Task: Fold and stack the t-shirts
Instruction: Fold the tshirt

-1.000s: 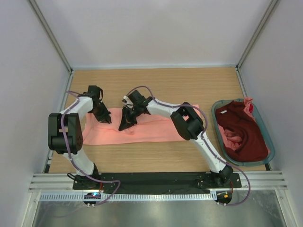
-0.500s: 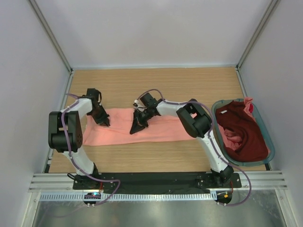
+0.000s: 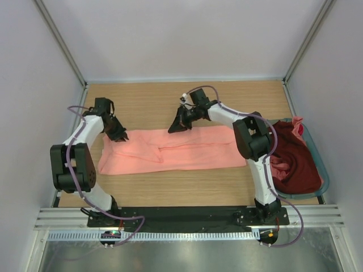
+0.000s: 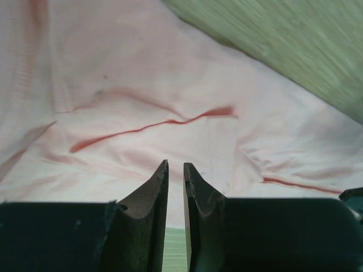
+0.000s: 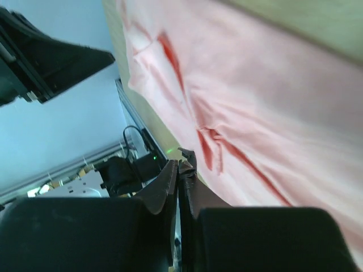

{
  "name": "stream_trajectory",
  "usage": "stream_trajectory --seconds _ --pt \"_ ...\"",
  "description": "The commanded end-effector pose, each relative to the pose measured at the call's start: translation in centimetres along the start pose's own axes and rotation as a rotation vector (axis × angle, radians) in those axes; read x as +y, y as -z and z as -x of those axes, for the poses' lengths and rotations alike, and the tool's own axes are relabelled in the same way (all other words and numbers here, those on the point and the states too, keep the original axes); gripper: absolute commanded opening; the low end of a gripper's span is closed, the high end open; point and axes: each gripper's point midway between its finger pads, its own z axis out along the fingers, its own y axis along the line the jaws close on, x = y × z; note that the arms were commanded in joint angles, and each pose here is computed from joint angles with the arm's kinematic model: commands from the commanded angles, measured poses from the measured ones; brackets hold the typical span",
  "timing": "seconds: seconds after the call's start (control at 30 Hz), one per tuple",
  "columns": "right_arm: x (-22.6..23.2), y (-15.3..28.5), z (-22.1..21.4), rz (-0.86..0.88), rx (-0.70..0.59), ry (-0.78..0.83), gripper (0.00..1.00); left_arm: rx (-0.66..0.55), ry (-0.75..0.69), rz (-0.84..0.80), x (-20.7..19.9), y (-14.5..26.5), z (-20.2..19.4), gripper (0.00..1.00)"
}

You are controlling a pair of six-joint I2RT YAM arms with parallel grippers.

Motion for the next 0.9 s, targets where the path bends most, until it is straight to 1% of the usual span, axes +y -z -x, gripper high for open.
stream_trajectory --seconds 0.0,0.03,0.07,0.13,0.17,0.27,0.3,0.43,0.47,0.57,0.6,0.67,0.7,0.73,0.77,0.8,0.87 --pt "-1.6 1.7 1.5 -0.009 -0.041 -0.033 0.1 0.078 0.082 -0.13 -2.9 -1.6 -0.5 0.17" --pt "-3.4 2.0 1.4 -0.027 -0.04 -0.045 0.1 0.086 0.09 -0.122 -2.7 -2.3 -0.5 0.17" --pt "-4.4 2.1 1.4 -0.044 -0.044 -0.051 0.1 0.094 0.092 -0.084 -2.0 -3.7 -0.6 0.17" --pt "-6.9 2.1 0.6 -0.089 -0.029 -0.079 0.1 0.104 0.085 -0.036 -1.1 -4.8 -0.6 0.17" --pt "-7.9 2.5 0.5 -0.114 -0.029 -0.061 0.1 0.127 0.079 -0.008 -0.5 -5.8 -1.0 0.17" --pt "-9.7 3.1 -0.6 -0.208 0.002 -0.023 0.1 0.124 0.035 0.06 1.1 -6.2 -1.2 0.18" --pt "-9.7 3.2 -0.7 -0.213 0.005 -0.024 0.1 0.109 0.02 0.087 1.7 -6.2 -1.0 0.19" --pt "-8.9 3.8 -0.7 -0.208 -0.003 -0.025 0.13 0.123 -0.019 0.156 3.4 -6.2 -1.6 0.21" --pt "-8.1 4.2 -0.5 -0.202 -0.016 -0.011 0.13 0.118 -0.02 0.153 3.3 -6.0 -1.6 0.21" --pt "-6.6 5.3 0.6 -0.22 -0.053 0.019 0.14 0.073 -0.017 0.129 2.9 -4.1 -1.3 0.27" --pt "-5.3 5.8 1.1 -0.217 -0.063 0.046 0.15 0.033 -0.023 0.109 2.3 -2.7 -0.7 0.3" --pt "-4.1 6.1 1.9 -0.199 -0.081 0.064 0.15 -0.016 -0.025 0.106 2.0 -1.3 0.2 0.34" --pt "-3.3 6.2 2.7 -0.18 -0.101 0.087 0.15 -0.047 -0.026 0.097 1.7 -0.5 0.9 0.37" --pt "-3.0 6.2 3.1 -0.174 -0.112 0.084 0.15 -0.071 -0.025 0.081 1.2 0.3 1.6 0.38" --pt "-3.0 6.2 3.6 -0.171 -0.121 0.082 0.15 -0.07 -0.025 0.07 0.8 0.6 2.0 0.38" --pt "-3.1 6.1 4.1 -0.173 -0.125 0.076 0.15 -0.095 -0.024 0.043 -0.2 1.4 3.3 0.38" --pt "-3.9 6.5 5.0 -0.183 -0.143 0.045 0.15 -0.062 -0.006 0.047 -0.3 0.8 4.1 0.37"
